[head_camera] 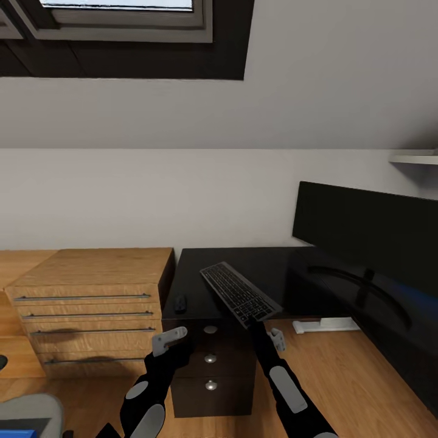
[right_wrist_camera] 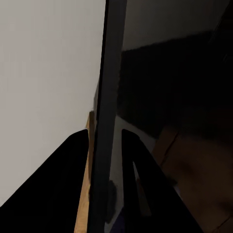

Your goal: In the bedroom, organize the workspace by keeping the computer under the desk, ensuring the monitor is on the desk, placing the keyboard on the desk next to the monitor, placing the mouse on the desk next to the keyboard, moving the folder from the swivel chair onto the desk next to the mouse, stacking the notebook on top of the folder with the pen on top of the notebook, and positioning the swivel chair next to the desk.

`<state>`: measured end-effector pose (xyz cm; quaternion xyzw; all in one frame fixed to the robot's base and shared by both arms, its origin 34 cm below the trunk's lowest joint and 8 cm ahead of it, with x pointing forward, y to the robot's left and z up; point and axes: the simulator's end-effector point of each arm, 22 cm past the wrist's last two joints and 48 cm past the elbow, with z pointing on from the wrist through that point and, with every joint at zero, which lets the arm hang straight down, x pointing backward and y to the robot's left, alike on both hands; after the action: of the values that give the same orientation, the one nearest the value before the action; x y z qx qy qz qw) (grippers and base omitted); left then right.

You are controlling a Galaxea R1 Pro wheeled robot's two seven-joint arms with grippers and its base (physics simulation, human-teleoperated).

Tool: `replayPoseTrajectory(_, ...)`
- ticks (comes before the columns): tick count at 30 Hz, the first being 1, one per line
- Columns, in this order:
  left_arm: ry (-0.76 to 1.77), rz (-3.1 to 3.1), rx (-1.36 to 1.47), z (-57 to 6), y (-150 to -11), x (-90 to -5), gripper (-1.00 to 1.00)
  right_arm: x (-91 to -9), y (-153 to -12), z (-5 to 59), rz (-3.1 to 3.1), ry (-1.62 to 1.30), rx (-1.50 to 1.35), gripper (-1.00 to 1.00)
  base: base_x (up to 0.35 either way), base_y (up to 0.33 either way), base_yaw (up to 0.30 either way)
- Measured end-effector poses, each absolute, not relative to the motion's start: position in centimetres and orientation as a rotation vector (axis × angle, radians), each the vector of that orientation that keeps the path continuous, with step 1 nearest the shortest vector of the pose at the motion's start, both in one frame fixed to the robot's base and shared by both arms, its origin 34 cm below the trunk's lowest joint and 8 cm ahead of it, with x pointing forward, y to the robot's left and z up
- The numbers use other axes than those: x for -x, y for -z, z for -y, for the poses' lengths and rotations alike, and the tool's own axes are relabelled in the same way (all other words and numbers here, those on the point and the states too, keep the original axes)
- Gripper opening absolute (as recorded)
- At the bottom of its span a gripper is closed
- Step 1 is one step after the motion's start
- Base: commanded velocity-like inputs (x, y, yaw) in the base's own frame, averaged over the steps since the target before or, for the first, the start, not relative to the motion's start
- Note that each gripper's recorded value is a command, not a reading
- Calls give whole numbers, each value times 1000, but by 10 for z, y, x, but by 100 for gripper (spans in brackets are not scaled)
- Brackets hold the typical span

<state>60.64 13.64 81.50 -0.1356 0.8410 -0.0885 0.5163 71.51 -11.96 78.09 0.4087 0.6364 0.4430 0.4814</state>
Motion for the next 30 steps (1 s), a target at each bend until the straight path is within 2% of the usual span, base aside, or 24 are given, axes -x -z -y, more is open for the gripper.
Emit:
replayPoseTrajectory(11,213,-2020,325,-136,-815,-606,100,-714,-782,112,-1565,-1085,-976,-100,0,109,0)
replayPoseTrajectory(23,212,-2020,325,-136,-815,-606,100,-713,-783,106,-1577,-1090,-958,-100,0,12,0)
replayPoseTrajectory(24,212,-2020,325,-136,-815,-606,100,-713,-783,105,-1579,-1090,-954,100,0,0,0)
replayPoseTrajectory(30,212,-2020,325,-136,-815,-606,100,-712,-782,103,-1585,-1092,-948,100,0,0,0)
